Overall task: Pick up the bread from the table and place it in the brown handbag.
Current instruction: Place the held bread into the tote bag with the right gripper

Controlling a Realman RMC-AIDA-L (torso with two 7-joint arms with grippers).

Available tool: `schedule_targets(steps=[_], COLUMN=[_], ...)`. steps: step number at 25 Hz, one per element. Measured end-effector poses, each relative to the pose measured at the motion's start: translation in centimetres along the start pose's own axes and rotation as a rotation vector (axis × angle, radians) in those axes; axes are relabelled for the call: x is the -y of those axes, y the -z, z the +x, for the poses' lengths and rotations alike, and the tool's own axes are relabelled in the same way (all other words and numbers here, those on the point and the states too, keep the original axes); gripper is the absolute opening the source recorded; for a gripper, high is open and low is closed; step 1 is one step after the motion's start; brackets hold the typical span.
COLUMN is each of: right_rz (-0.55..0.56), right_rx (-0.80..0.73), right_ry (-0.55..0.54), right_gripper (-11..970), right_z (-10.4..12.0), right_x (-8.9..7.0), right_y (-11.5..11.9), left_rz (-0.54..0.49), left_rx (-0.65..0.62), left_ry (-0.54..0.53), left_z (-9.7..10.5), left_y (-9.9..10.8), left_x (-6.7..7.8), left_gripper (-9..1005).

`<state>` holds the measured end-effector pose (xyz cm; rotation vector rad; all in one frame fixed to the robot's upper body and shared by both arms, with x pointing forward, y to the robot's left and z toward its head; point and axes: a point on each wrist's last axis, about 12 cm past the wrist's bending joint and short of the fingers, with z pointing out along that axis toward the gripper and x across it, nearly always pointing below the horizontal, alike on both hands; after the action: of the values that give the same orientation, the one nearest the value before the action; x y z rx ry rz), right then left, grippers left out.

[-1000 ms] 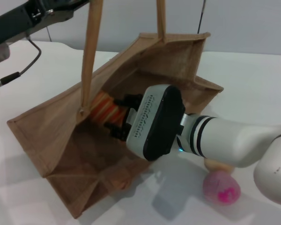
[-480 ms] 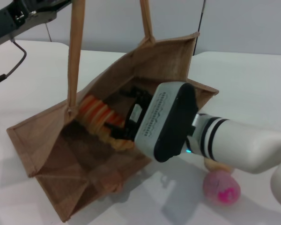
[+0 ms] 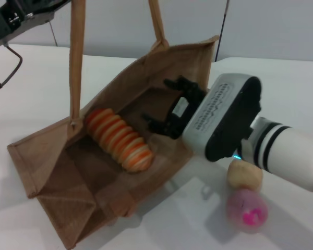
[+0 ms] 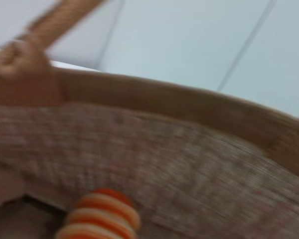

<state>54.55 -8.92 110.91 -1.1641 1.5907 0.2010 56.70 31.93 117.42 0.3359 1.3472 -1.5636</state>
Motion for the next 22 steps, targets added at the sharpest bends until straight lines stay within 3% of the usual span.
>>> schedule_targets(steps=[7, 22], right_rz=[0.118, 0.264], right_rx=[-0.016, -0.025], right_ry=[-0.101, -0.191], right_gripper=[881, 878], right_z=[1.8, 3.4], right_x=[2.4, 5.3], right_y=[2.5, 5.7], left_rz=[-0.028, -0.202], left_rx=[0.011, 0.036], left_ry=[-0.044, -0.084], left_z=[0.3, 1.5], left_y=[0.4, 1.3], left_x=[-0.2, -1.9], left_gripper=[251, 261])
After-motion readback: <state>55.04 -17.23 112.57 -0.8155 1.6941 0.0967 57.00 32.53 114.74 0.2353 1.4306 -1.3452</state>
